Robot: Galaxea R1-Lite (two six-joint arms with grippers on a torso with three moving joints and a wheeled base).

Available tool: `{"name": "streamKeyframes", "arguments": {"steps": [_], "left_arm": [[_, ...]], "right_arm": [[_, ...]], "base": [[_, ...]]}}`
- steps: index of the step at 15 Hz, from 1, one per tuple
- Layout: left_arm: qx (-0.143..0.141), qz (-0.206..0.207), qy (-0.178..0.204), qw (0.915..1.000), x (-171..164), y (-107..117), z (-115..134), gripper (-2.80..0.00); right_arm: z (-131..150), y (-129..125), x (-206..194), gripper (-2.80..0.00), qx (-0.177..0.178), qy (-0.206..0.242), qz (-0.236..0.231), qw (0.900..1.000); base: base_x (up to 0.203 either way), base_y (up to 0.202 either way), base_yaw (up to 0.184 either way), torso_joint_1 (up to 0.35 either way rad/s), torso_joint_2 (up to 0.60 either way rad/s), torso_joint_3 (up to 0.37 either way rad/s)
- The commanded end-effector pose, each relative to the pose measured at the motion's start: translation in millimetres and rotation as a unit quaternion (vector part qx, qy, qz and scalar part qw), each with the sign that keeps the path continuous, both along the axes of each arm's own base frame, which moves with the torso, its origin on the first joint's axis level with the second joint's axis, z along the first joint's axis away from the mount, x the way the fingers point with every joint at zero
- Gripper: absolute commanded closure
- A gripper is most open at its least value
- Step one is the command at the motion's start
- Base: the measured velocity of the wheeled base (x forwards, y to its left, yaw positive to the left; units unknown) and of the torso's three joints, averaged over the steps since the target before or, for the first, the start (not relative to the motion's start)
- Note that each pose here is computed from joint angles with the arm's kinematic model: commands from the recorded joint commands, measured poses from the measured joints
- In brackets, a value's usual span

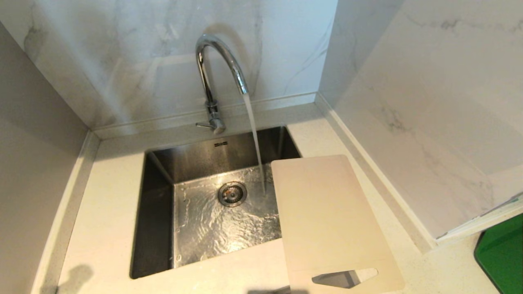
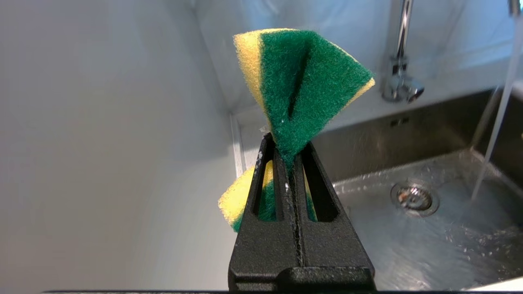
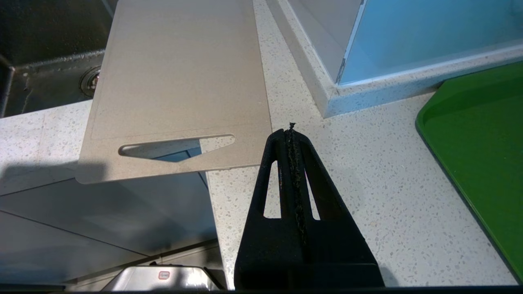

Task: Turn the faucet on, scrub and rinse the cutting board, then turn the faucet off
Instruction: Pick up the cutting board

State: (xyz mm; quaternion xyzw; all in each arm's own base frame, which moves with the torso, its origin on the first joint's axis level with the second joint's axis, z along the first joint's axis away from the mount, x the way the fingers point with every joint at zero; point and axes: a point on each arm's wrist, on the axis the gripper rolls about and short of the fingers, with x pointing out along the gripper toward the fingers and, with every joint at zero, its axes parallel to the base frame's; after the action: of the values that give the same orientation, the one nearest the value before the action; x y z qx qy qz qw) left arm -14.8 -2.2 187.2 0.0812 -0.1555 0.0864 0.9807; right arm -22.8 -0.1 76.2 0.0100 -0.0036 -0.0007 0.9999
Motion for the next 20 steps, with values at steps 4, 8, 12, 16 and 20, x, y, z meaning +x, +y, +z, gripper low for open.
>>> {"name": "streamKeyframes", "arguments": {"steps": [4,8,12,16,20], "left_arm": [[-0.002,-0.018,0.053,0.9984,12.8,1.8,-45.6,0.00],[-0.003,-0.024,0.064,0.9976,15.4,2.2,-61.3,0.00],[-0.004,-0.054,0.071,0.9960,9.5,2.4,-68.9,0.00],[-0.014,-0.061,0.094,0.9936,1.0,2.6,-84.6,0.00],[-0.019,-0.082,0.135,0.9873,-8.1,1.8,-107.8,0.00]], "right_arm": [[0.0,0.0,0.0,0.00,0.000,0.000,0.000,1.000],[0.0,0.0,0.0,0.00,0.000,0.000,0.000,1.000],[0.0,0.0,0.0,0.00,0.000,0.000,0.000,1.000],[0.0,0.0,0.0,0.00,0.000,0.000,0.000,1.000],[0.0,0.0,0.0,0.00,0.000,0.000,0.000,1.000]], "base": [[0.000,0.000,0.000,0.000,0.00,0.000],[0.000,0.000,0.000,0.000,0.00,0.000],[0.000,0.000,0.000,0.000,0.00,0.000],[0.000,0.000,0.000,0.000,0.00,0.000],[0.000,0.000,0.000,0.000,0.00,0.000]]}}
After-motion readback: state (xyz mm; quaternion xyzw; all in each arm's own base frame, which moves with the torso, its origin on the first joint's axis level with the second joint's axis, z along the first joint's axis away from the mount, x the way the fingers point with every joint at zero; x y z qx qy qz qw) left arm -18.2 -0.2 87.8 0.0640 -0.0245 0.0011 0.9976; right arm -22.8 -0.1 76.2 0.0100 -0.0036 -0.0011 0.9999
